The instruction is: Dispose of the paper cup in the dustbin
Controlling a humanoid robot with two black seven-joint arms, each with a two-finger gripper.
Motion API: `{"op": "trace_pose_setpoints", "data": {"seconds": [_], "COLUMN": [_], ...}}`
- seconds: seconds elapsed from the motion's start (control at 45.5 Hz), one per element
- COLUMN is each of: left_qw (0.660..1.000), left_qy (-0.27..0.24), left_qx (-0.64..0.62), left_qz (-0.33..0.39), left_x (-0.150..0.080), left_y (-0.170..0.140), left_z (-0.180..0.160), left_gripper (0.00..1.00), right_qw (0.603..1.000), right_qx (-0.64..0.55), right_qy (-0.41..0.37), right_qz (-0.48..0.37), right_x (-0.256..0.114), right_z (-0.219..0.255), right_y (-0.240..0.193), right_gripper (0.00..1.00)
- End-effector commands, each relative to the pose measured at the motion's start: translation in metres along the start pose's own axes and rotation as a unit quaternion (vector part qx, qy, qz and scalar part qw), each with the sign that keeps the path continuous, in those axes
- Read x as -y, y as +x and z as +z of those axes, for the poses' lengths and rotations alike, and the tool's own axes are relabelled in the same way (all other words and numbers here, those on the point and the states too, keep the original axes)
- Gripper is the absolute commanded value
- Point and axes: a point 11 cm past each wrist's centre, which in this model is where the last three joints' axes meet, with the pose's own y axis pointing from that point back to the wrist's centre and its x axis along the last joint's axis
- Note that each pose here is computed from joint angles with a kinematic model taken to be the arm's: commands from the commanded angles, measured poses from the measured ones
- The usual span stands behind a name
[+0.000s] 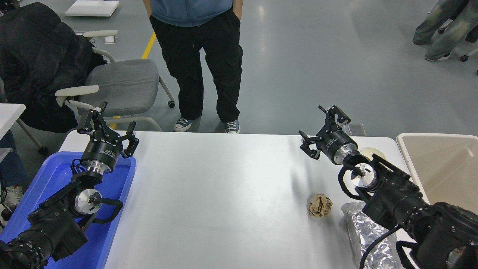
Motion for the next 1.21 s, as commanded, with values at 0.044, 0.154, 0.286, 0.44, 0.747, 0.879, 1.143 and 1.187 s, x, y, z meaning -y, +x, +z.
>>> {"op": "trace_pose_setpoints", "data": {"seconds": [0.044, 0.154, 0.286, 0.44, 0.747, 0.879, 1.143, 1.187], "left_qw": [1.0, 1.0, 1.0, 1.0, 1.0, 1.0, 1.0, 1.0], "left_qy": [0.001, 0.0, 0.0, 0.0, 0.0, 0.0, 0.0, 0.0], "left_qx": [0.0, 0.0, 0.0, 0.0, 0.0, 0.001, 0.001, 0.001], "left_qz": [0.0, 0.0, 0.0, 0.0, 0.0, 0.0, 0.0, 0.0], "left_x": [0.0, 0.0, 0.0, 0.0, 0.0, 0.0, 0.0, 0.0], "left_y": [0.0, 0.0, 0.0, 0.0, 0.0, 0.001, 0.001, 0.001], "left_z": [0.0, 0.0, 0.0, 0.0, 0.0, 0.001, 0.001, 0.001], "left_gripper": [1.0, 1.0, 1.0, 1.0, 1.0, 1.0, 1.0, 1.0], "right_qw": [1.0, 1.0, 1.0, 1.0, 0.994, 0.989, 0.975, 0.971], "right_qx": [-0.005, -0.005, -0.005, -0.013, -0.048, -0.079, -0.162, -0.182], "right_qy": [0.002, 0.0, -0.001, -0.004, -0.038, -0.046, -0.044, -0.044], "right_qz": [-0.003, -0.006, -0.008, -0.013, -0.088, -0.112, -0.148, -0.151], "right_x": [0.001, 0.001, 0.002, 0.002, 0.006, 0.0, -0.021, -0.026], "right_z": [-0.002, -0.001, 0.0, 0.001, 0.017, 0.009, -0.028, -0.036], "right_y": [-0.002, -0.004, -0.005, -0.007, -0.055, -0.064, -0.063, -0.057], "right_gripper": [1.0, 1.0, 1.0, 1.0, 1.0, 1.0, 1.0, 1.0]}}
